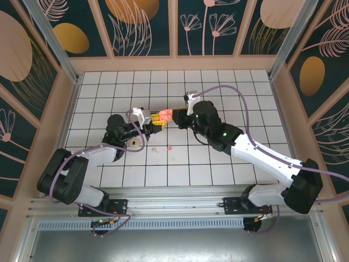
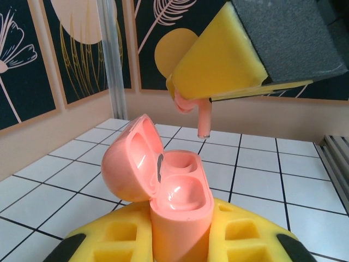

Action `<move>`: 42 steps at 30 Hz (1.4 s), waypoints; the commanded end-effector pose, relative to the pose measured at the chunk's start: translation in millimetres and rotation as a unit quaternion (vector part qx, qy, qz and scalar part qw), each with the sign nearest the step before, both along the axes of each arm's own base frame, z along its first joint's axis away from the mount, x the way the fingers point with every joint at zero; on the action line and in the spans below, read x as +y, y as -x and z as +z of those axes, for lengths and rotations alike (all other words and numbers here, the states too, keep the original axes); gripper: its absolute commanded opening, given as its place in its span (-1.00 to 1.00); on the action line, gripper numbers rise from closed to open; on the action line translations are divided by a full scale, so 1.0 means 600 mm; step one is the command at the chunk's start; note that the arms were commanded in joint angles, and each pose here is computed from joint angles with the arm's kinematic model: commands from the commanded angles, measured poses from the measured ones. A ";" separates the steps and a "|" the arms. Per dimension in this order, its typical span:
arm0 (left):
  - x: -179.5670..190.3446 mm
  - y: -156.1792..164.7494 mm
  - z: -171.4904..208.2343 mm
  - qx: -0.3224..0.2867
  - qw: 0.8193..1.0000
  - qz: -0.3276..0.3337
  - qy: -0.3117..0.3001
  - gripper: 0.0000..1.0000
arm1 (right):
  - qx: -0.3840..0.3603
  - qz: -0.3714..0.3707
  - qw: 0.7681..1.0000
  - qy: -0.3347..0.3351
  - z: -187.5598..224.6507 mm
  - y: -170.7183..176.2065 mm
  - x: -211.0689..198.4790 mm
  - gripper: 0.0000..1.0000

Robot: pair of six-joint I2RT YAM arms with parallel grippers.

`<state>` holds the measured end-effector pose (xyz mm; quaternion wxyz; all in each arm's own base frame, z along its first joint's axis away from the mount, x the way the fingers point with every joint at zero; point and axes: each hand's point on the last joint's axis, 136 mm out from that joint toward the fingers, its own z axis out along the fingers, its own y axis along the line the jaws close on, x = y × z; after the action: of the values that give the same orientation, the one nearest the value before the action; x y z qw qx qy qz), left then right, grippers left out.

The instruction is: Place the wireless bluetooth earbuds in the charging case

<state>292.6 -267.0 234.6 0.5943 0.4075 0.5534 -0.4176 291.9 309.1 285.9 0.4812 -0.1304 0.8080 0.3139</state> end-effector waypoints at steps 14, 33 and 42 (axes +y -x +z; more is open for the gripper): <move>-0.007 0.005 0.044 -0.029 0.999 -0.015 0.029 -0.95 | -0.015 -0.014 1.000 0.009 -0.010 -0.018 0.010 -0.55; -0.006 -0.003 0.055 -0.031 0.999 -0.004 0.035 -0.95 | -0.008 0.018 0.999 0.036 -0.028 0.001 0.032 -0.44; -0.007 -0.003 0.049 -0.028 0.999 -0.006 0.031 -0.95 | -0.014 0.041 0.999 -0.011 0.021 0.009 0.029 0.05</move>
<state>294.1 -268.7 245.6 0.6004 0.3977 0.5465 -0.4274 291.6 325.1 269.7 0.4728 -0.1614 0.8108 0.3049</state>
